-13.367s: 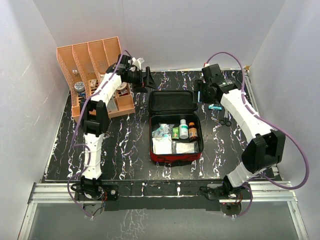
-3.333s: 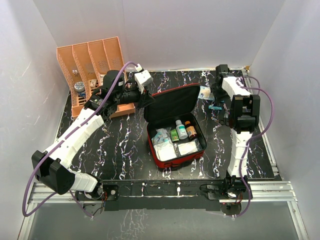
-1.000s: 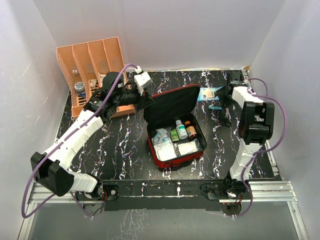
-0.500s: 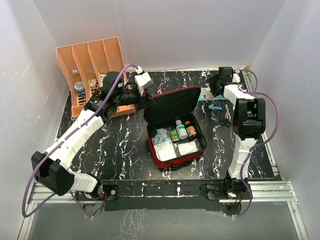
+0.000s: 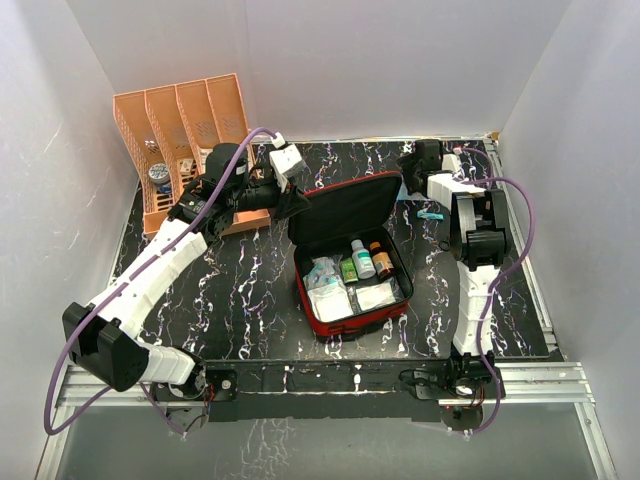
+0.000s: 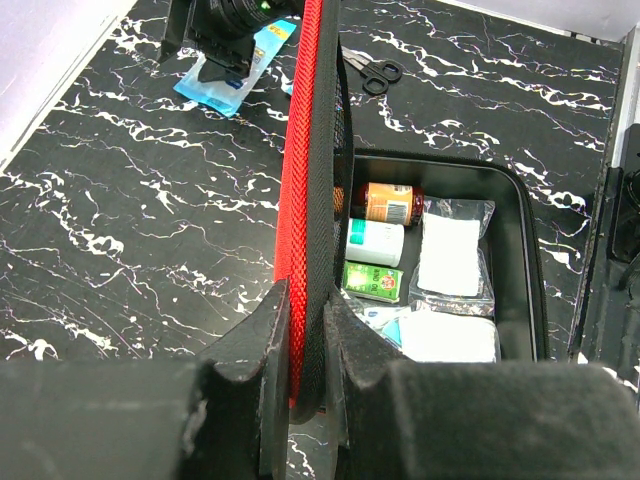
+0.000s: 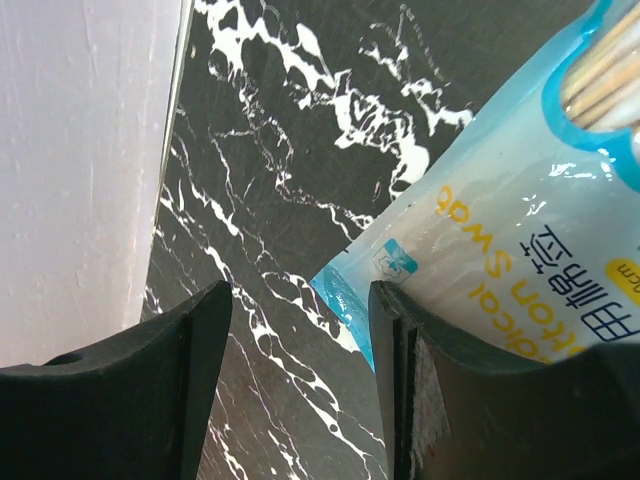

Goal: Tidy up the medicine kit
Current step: Pick up the medical item at the center of the board.

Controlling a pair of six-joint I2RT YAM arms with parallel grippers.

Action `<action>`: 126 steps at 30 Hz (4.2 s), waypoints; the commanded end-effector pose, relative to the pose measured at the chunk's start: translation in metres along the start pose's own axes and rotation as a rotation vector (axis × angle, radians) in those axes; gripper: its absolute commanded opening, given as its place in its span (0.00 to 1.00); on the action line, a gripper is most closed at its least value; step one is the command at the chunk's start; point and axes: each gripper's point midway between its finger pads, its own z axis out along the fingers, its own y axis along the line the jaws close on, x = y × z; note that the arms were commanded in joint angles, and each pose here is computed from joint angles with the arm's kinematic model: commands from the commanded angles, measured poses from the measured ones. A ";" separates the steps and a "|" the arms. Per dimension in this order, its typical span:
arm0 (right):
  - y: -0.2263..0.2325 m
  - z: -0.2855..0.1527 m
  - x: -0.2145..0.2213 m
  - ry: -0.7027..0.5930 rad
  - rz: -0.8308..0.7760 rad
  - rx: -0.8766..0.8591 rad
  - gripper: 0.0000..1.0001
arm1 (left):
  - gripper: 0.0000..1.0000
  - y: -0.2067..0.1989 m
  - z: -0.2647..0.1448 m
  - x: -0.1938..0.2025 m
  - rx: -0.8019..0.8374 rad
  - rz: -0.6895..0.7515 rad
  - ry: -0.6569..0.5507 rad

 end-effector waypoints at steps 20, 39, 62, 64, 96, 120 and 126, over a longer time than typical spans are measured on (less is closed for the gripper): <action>-0.100 -0.060 0.000 0.018 0.015 0.443 0.55 | 0.00 -0.008 -0.013 -0.008 0.002 0.040 -0.011; -0.167 -0.093 0.009 0.114 -0.193 0.650 0.56 | 0.00 -0.009 -0.013 -0.009 0.002 0.053 -0.027; -0.207 -0.138 0.002 0.287 -0.488 0.861 0.26 | 0.00 -0.010 -0.015 -0.009 -0.010 0.054 -0.059; -0.207 -0.138 0.007 0.304 -0.488 0.839 0.05 | 0.00 -0.009 -0.015 -0.007 -0.012 0.053 -0.056; 0.011 -0.208 -0.008 0.108 -0.561 0.213 0.00 | 0.00 0.055 -0.008 0.004 -0.296 0.007 0.024; 0.158 -0.376 -0.022 0.161 0.104 -0.534 0.00 | 0.00 0.071 -0.014 -0.001 -0.376 0.056 0.037; 0.157 -0.380 0.003 0.293 0.233 -0.710 0.00 | 0.00 0.070 -0.012 0.001 -0.365 0.054 0.034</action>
